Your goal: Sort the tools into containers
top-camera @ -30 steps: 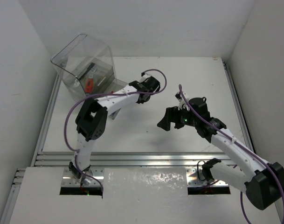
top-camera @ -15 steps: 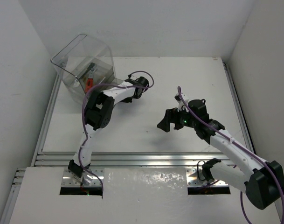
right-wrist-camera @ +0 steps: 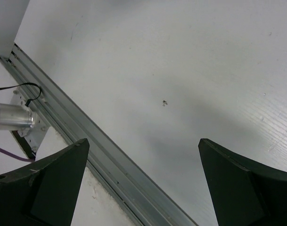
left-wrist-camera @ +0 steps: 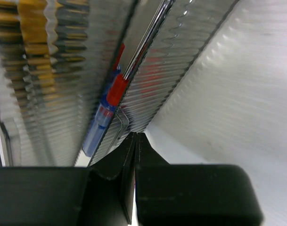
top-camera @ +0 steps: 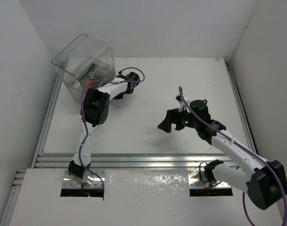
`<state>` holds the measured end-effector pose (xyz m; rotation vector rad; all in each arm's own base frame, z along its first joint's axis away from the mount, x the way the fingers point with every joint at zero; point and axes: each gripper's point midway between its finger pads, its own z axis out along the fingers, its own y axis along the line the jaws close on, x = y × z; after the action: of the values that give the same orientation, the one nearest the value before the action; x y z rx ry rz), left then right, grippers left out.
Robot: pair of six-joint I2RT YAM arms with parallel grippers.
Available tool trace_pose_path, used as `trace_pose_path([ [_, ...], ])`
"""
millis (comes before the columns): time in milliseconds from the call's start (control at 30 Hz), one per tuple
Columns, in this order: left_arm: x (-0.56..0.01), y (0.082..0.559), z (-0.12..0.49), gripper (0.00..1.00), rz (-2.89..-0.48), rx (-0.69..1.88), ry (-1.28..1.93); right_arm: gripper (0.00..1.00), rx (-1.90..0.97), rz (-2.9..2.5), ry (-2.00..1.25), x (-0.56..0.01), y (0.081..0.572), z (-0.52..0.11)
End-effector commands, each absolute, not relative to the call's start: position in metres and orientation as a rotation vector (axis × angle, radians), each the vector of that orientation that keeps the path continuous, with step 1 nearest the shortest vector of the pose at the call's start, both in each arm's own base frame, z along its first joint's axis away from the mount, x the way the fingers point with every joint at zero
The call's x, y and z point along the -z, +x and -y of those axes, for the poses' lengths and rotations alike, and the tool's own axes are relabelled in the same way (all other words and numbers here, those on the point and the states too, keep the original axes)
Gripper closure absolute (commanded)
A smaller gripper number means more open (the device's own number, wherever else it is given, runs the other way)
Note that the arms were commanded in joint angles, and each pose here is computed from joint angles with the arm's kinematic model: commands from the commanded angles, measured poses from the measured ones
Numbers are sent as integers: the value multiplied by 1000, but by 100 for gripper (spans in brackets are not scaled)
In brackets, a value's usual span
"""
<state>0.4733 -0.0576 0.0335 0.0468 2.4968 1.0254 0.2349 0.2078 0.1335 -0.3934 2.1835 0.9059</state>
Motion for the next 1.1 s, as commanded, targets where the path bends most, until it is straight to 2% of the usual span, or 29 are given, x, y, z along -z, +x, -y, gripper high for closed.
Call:
trace_pose_path([
  [0, -50, 483, 42, 100, -2456, -1078, 23, 1, -933, -2132, -423, -140, 239, -213],
  [400, -54, 476, 25, 100, -2465, -1122, -3, 1, -926, -2135, -429, -138, 237, -212],
  [633, -60, 475, 28, 90, -2476, -1078, -14, 1, -915, -2133, -437, -139, 236, -210],
  [733, -77, 475, 38, 77, -2458, -1027, -19, 1, -906, -2134, -446, -138, 236, -209],
  [800, -91, 470, 64, 58, -2449, -944, 23, 1, -883, -2133, -448, -139, 236, -206],
  [833, -91, 460, 87, 43, -2452, -906, 88, 1, -873, -2134, -446, -140, 236, -204],
  [933, -105, 431, 149, 28, -2436, -681, 216, 1, -812, -2133, -418, -147, 238, -196],
  [1000, -140, 421, 182, 23, -2365, -440, 194, 1, -721, -2147, -368, -156, 242, -182],
  [1033, -163, 403, 186, 11, -2333, -322, 156, 1, -684, -2152, -348, -160, 243, -176],
  [1067, -174, 395, 197, 7, -2323, -185, 141, 1, -643, -2132, -322, -174, 248, -171],
])
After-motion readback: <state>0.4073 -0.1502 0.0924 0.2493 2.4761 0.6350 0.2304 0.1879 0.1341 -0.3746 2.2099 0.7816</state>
